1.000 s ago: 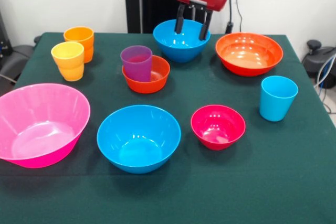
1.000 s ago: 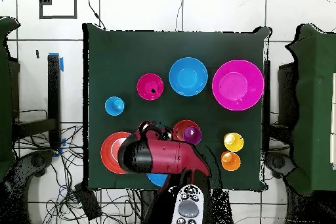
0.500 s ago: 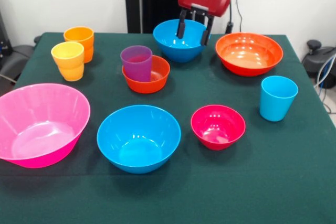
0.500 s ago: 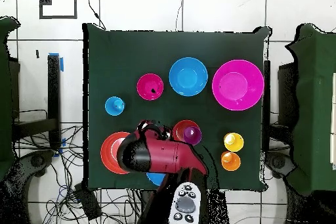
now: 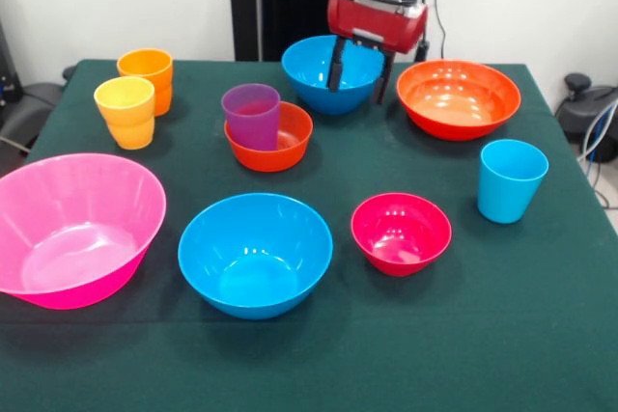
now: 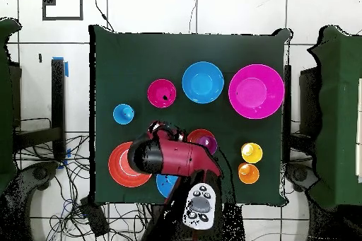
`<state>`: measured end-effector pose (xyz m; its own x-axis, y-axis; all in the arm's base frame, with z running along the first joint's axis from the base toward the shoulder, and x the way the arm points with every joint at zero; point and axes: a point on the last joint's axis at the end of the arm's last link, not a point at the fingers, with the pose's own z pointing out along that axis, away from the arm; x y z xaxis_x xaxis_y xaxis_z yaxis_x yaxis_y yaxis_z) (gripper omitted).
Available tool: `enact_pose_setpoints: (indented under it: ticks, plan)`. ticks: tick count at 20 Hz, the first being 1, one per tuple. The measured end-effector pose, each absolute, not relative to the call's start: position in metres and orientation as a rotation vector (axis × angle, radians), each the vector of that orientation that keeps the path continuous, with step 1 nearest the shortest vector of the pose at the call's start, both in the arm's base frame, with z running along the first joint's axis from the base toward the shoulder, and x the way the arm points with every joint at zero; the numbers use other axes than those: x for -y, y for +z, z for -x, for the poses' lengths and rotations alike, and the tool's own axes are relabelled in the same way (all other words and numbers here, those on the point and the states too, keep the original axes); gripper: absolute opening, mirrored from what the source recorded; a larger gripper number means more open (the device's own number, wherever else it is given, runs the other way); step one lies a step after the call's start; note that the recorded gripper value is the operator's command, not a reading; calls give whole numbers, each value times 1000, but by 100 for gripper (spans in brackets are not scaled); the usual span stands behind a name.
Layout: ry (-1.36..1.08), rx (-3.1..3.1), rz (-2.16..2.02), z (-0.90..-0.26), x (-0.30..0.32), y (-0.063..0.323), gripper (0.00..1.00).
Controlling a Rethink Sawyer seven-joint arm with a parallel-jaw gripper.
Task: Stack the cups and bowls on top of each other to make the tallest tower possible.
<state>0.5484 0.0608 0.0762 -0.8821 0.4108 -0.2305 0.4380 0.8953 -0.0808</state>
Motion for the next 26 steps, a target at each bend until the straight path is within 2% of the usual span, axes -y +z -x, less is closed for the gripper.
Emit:
enact_pose_setpoints:
  ticks: [15, 26]
  plan:
    - [-109, -2747, -725, -623, -98, 75, 100]
    - [-114, -2686, -798, -657, -78, 100, 100]
